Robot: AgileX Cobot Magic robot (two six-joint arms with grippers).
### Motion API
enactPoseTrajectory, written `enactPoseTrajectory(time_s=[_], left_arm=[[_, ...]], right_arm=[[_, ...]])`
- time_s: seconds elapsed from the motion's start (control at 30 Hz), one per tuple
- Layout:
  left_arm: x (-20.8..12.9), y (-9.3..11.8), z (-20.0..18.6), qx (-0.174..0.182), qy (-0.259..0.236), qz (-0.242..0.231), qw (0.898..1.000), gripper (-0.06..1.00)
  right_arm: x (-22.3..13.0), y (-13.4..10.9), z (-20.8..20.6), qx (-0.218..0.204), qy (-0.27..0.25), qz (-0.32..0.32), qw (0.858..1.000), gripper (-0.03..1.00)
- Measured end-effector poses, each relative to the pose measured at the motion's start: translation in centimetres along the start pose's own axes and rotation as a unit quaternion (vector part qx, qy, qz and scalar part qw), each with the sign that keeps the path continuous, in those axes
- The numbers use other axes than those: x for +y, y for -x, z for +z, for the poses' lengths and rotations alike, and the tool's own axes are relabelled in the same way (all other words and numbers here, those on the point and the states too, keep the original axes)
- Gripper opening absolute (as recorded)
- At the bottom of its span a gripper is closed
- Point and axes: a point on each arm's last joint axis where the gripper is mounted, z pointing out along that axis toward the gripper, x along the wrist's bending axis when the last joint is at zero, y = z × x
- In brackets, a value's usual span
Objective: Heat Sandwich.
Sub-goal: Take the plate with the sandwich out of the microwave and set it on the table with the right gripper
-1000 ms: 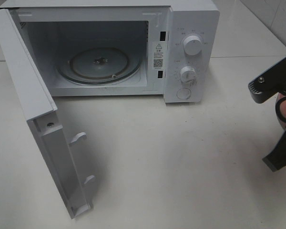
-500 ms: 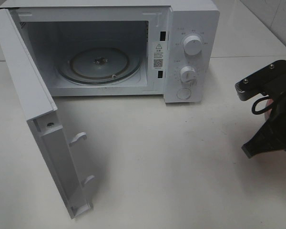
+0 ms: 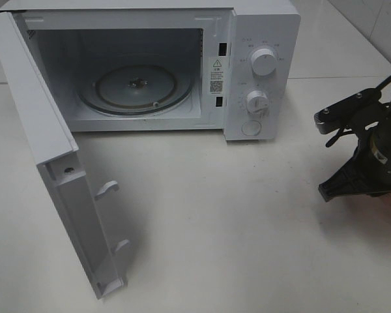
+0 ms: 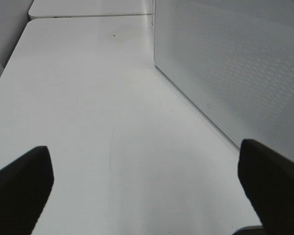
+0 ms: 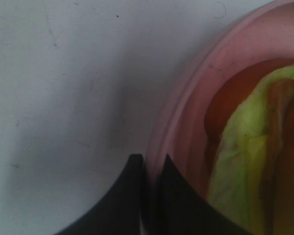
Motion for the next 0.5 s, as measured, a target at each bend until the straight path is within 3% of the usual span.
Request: enactPoseTrajectory(time_s=[0.5], left_arm=[[0.0, 0.0, 0.0, 0.000, 0.000, 0.000, 1.000, 0.96]], right_arm=[[-0.1, -0.1, 4.2, -0.029, -0.024, 0.041, 0.998, 0.05]])
